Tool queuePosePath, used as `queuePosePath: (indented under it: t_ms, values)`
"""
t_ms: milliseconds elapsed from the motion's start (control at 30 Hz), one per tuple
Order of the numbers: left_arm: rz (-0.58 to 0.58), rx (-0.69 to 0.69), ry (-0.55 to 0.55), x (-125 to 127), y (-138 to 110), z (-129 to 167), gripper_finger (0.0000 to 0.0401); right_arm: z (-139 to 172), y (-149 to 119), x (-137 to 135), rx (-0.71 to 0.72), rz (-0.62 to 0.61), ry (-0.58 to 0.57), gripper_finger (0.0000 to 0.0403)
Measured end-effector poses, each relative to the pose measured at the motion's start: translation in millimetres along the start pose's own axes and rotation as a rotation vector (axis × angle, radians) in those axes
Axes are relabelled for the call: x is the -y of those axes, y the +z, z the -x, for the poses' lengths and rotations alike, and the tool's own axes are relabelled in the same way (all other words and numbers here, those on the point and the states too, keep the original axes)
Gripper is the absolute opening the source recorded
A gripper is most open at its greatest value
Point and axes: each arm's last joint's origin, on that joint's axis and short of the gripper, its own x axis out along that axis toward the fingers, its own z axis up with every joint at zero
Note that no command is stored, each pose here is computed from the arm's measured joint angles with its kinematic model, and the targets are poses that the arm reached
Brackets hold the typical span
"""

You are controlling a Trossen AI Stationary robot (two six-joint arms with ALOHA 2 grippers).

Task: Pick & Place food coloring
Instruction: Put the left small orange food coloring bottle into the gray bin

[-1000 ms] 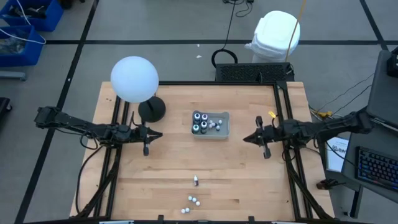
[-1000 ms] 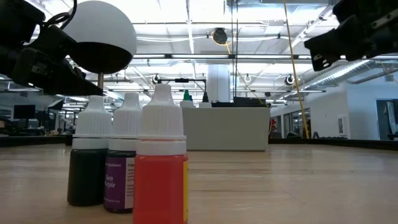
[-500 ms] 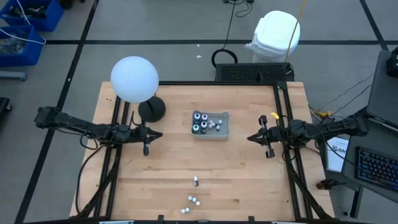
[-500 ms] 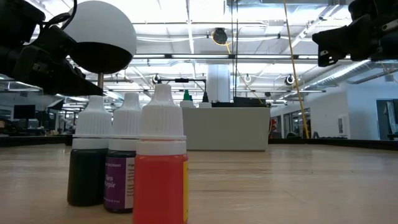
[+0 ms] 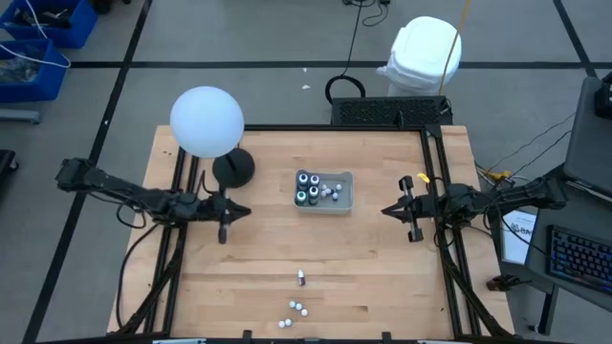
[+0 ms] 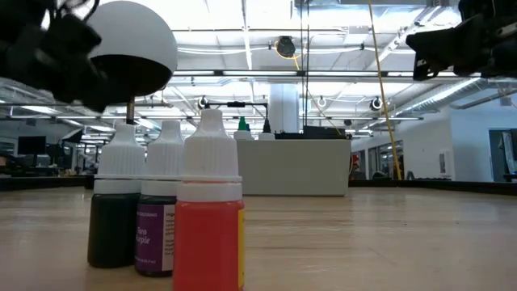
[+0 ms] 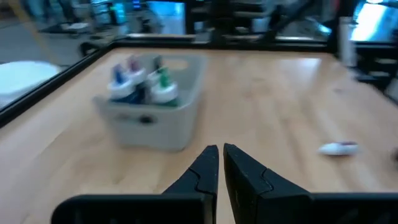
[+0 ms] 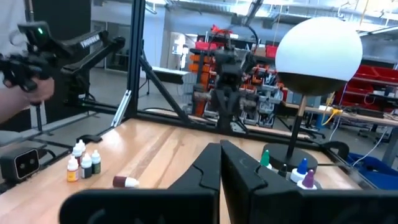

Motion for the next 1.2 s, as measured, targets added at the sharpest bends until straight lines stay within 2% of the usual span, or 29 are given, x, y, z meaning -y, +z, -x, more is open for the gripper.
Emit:
queuePosePath:
  t_ms: [100,233,433,800,1067,1200]
  values:
    - [-0.047,-0.013,-0.061,16.5,25.3,-2.2,0.003,0.0,0.1,0.0,0.001,0.0,0.0,0.0]
    - [-0.094,-0.04,-0.085,45.9,63.6,-10.1,0.003,0.0,0.4,0.1,0.004,0.002,-0.001,0.0]
    - [-0.12,-0.227,-0.106,102.3,96.9,-35.8,0.003,0.1,1.6,0.2,0.017,0.003,-0.003,0.0]
    - [-0.011,-0.674,-0.148,197.4,112.9,-107.4,0.003,0.1,-0.1,0.0,0.0,-0.042,-0.002,0.0]
    - [-0.006,-0.773,-0.269,249.4,117.0,-156.7,0.003,0.1,-1.8,-0.2,-0.018,-0.069,0.001,0.0]
    - [-0.024,-0.834,-0.254,265.6,112.6,-171.4,0.003,0.1,-3.2,-0.4,-0.032,-0.094,0.003,0.0]
